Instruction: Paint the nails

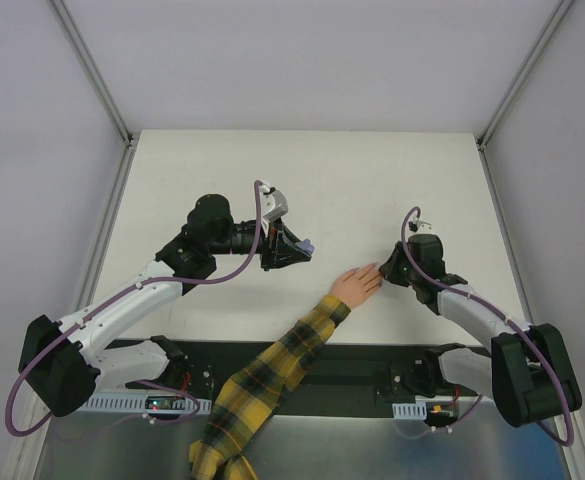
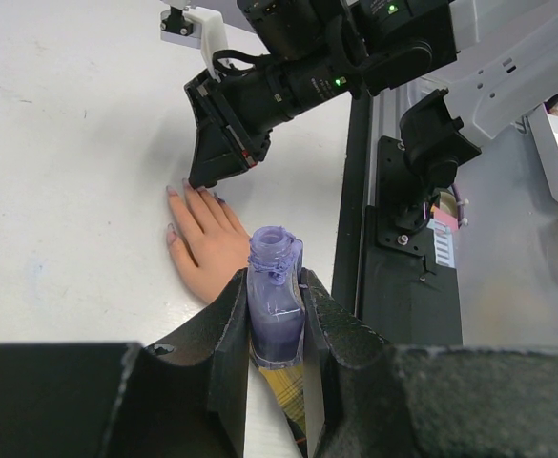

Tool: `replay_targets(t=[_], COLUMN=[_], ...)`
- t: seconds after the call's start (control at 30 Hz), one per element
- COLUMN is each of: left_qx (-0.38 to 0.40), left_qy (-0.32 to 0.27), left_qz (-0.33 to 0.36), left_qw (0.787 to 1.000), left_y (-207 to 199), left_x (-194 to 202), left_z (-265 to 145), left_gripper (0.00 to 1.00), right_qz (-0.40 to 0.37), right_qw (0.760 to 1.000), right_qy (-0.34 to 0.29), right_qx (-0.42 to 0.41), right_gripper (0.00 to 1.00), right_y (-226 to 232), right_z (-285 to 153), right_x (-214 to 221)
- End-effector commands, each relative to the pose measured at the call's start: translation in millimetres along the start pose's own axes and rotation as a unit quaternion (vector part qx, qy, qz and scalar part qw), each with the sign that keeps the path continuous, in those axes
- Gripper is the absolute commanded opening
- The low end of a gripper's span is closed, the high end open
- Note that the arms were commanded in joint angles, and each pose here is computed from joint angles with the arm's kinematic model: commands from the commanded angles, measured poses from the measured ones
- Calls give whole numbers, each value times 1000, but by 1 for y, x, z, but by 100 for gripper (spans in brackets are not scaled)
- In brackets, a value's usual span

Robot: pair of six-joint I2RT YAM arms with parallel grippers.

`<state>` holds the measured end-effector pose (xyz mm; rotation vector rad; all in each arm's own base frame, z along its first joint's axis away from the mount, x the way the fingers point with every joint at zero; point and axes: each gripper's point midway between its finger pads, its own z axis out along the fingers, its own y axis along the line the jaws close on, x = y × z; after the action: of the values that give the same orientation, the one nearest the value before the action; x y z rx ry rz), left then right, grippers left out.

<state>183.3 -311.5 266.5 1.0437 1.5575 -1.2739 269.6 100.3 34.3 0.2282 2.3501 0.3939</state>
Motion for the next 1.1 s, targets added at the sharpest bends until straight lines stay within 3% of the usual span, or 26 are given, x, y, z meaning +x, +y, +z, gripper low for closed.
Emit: replay_targets(t=[0.0,1.07], left_qx=[27,28], left_qy=[-32,-31], left_qz=[34,34], left_qw=[999,999], left_y=[-13,-13], left_x=[-29,-28], left_z=[0,0], left_gripper=[0,0], right_qz=[-7,-6], right_qw=[1000,999], right_qy=[-21,-42], right_qx=[-8,10], right_gripper=[1,1], right_y=[6,1], right_z=[3,5], right_x=[-13,-23])
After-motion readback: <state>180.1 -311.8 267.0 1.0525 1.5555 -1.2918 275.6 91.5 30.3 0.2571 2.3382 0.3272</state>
